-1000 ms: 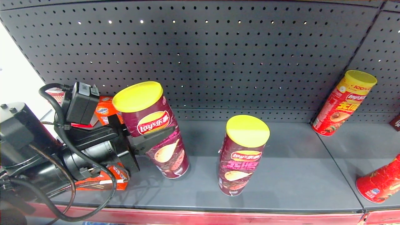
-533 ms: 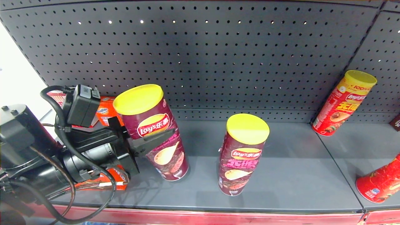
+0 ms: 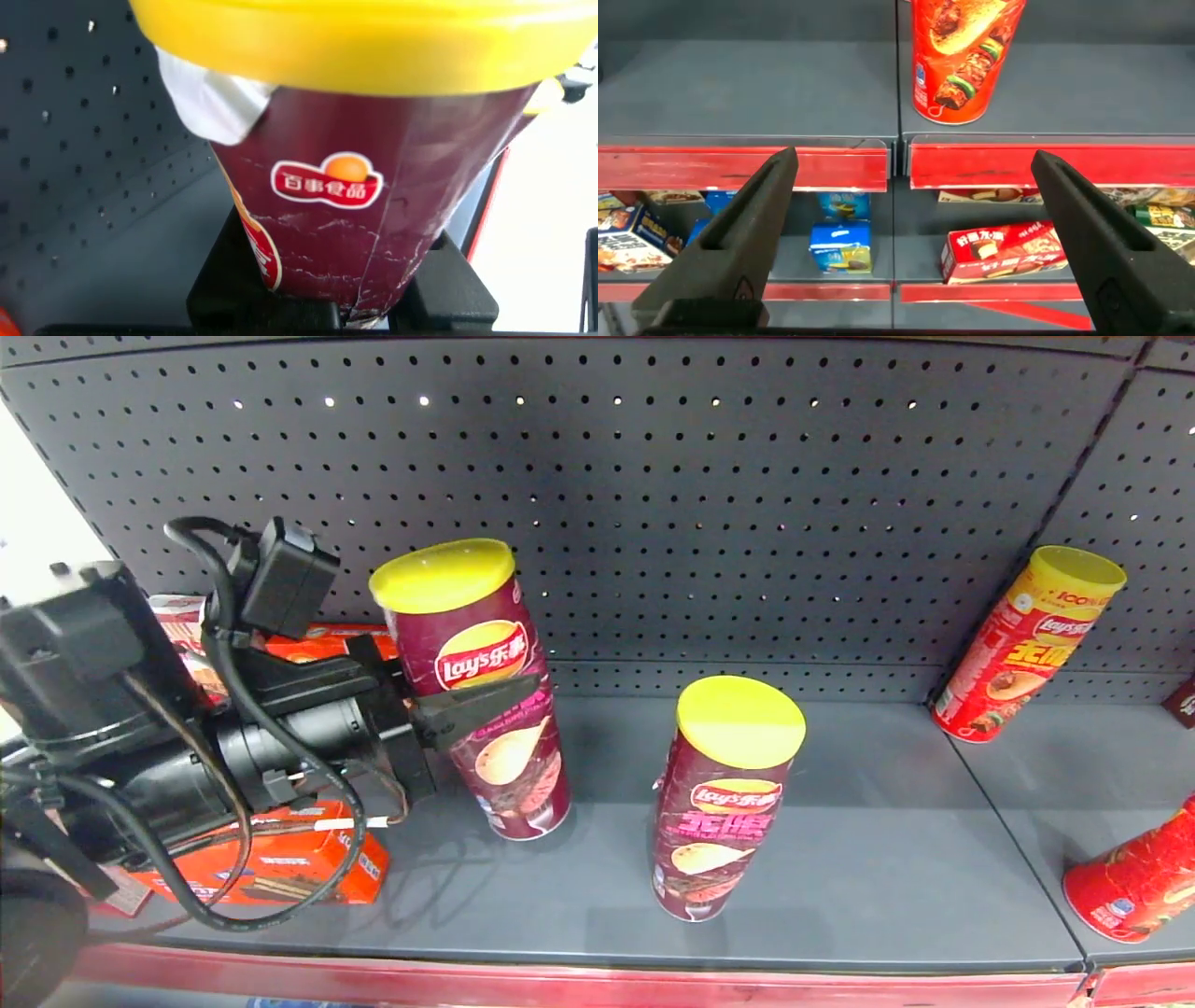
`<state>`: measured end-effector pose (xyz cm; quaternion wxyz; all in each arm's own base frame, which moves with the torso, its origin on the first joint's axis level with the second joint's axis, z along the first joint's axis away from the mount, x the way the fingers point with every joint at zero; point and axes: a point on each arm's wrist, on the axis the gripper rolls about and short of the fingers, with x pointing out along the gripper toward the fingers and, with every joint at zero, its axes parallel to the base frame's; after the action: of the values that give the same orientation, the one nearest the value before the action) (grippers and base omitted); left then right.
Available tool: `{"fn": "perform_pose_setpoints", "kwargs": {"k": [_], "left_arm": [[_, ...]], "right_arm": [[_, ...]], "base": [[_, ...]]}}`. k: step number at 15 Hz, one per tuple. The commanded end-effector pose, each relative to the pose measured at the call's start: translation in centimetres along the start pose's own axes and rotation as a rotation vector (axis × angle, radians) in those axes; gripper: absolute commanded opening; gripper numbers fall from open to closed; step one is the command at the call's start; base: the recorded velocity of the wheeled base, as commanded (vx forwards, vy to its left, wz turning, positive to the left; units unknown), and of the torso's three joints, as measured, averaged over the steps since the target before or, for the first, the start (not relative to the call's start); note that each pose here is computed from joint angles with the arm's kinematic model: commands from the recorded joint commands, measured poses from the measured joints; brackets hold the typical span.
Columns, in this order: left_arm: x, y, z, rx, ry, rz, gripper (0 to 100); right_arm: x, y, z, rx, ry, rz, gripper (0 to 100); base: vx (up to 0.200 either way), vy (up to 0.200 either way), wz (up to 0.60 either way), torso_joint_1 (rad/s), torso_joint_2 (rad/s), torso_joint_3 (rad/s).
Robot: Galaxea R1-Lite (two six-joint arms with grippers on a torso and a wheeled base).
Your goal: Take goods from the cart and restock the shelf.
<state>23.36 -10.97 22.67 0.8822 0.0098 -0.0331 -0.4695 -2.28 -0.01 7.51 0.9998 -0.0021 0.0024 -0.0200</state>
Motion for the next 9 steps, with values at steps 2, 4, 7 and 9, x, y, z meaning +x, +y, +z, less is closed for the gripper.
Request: {"fn": "perform_pose_setpoints", "kwargs": {"k": [2, 4, 7, 9], "left_arm": [[2.2, 1.0, 2.0, 0.015, 0.062, -0.066, 0], [4.2, 2.3, 1.3, 0.054, 0.085, -0.122, 0], [6.6, 2.7, 0.5, 0.052, 0.088, -0.155, 0], [8.2, 3.9, 0.5, 0.078, 0.069, -0.157, 0]], "right_arm": [[0.0, 0.0, 0.0, 0.000, 0.005, 0.000, 100], [0.0, 0.0, 0.0, 0.000, 0.005, 0.000, 100], [0.0, 0.0, 0.0, 0.000, 0.005, 0.000, 100], [0.0, 0.0, 0.0, 0.000, 0.005, 0.000, 100]], "base": [[0.000, 0.000, 0.00, 0.000, 0.00, 0.000], [0.000, 0.000, 0.00, 0.000, 0.00, 0.000], [0.000, 0.000, 0.00, 0.000, 0.00, 0.000], [0.000, 0.000, 0.00, 0.000, 0.00, 0.000]]}}
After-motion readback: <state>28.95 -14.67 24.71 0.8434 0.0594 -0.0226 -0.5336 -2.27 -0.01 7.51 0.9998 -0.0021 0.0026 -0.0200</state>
